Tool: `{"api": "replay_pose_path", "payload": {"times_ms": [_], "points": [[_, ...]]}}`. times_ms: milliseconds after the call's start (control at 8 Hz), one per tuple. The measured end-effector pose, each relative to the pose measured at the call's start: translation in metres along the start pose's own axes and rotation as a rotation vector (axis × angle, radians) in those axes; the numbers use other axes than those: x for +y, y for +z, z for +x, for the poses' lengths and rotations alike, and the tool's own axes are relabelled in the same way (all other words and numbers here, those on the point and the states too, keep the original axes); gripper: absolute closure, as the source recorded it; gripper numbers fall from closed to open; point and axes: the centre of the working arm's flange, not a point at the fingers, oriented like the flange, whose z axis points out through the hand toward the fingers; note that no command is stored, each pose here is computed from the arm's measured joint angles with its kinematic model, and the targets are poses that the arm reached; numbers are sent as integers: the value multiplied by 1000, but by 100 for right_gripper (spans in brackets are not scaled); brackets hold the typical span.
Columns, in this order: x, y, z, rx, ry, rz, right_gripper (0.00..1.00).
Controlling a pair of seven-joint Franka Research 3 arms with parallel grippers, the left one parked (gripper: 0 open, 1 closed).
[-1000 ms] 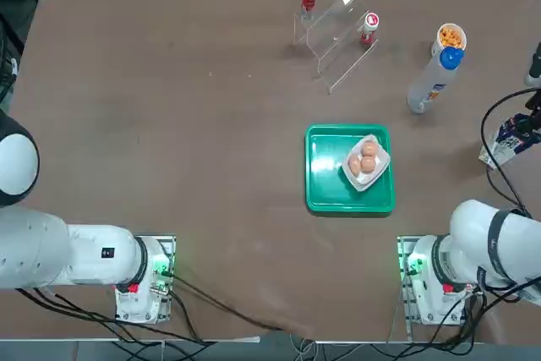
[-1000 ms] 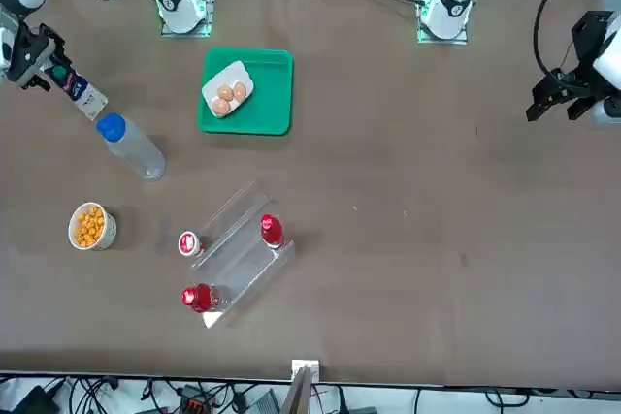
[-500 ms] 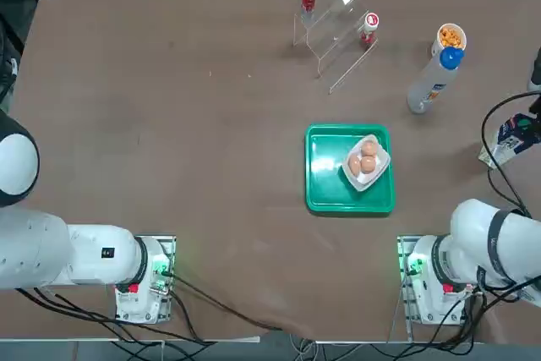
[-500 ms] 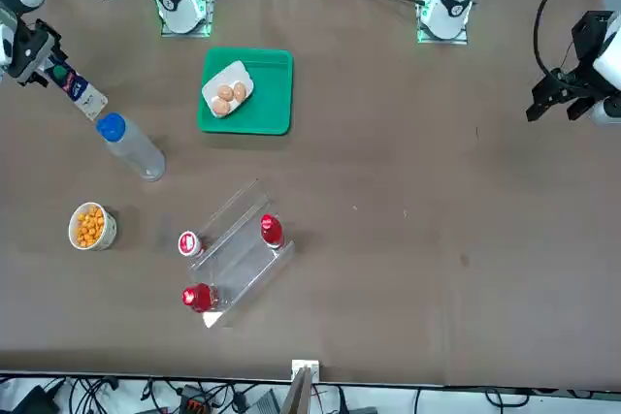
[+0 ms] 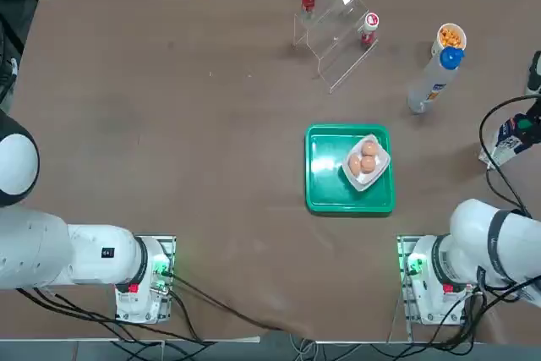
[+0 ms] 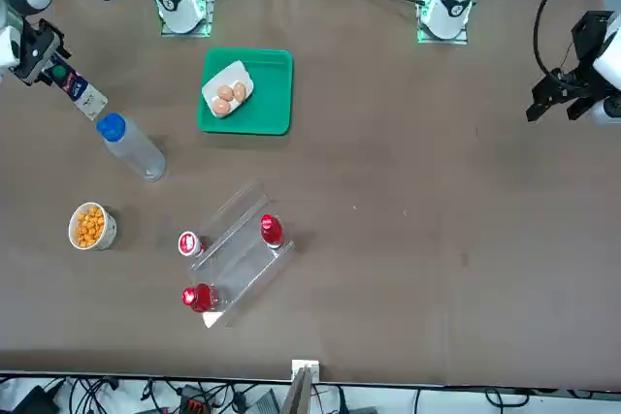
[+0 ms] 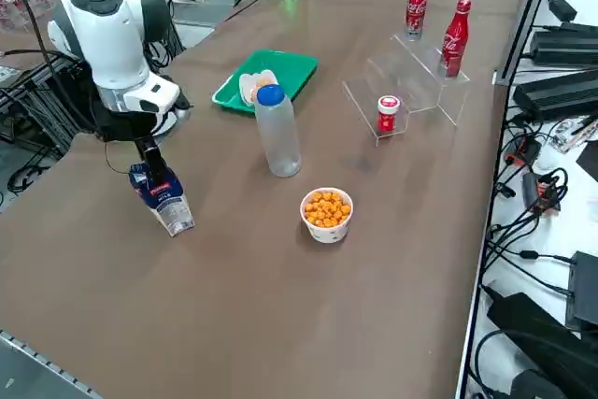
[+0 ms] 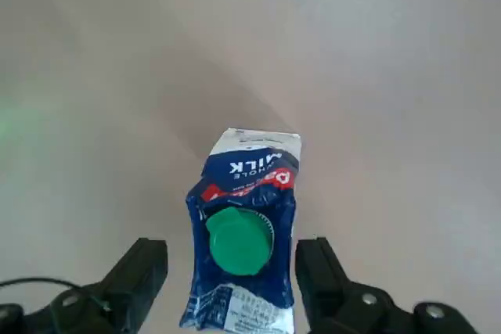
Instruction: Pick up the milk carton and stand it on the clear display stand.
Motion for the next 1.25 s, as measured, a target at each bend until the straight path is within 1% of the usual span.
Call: {"api": "replay_pose_path", "payload": {"times_ms": [375, 500, 625, 1000, 1125, 1250], "points": [[-5, 22, -4, 10, 11, -8, 1], [-4, 27, -4, 11, 10, -4, 5], [-3, 29, -4, 11, 9, -2, 6], [-1, 26, -2, 10, 6, -12, 39], [1, 22, -1, 8, 3, -21, 46], [5, 16, -2, 6, 2, -36, 47]]}}
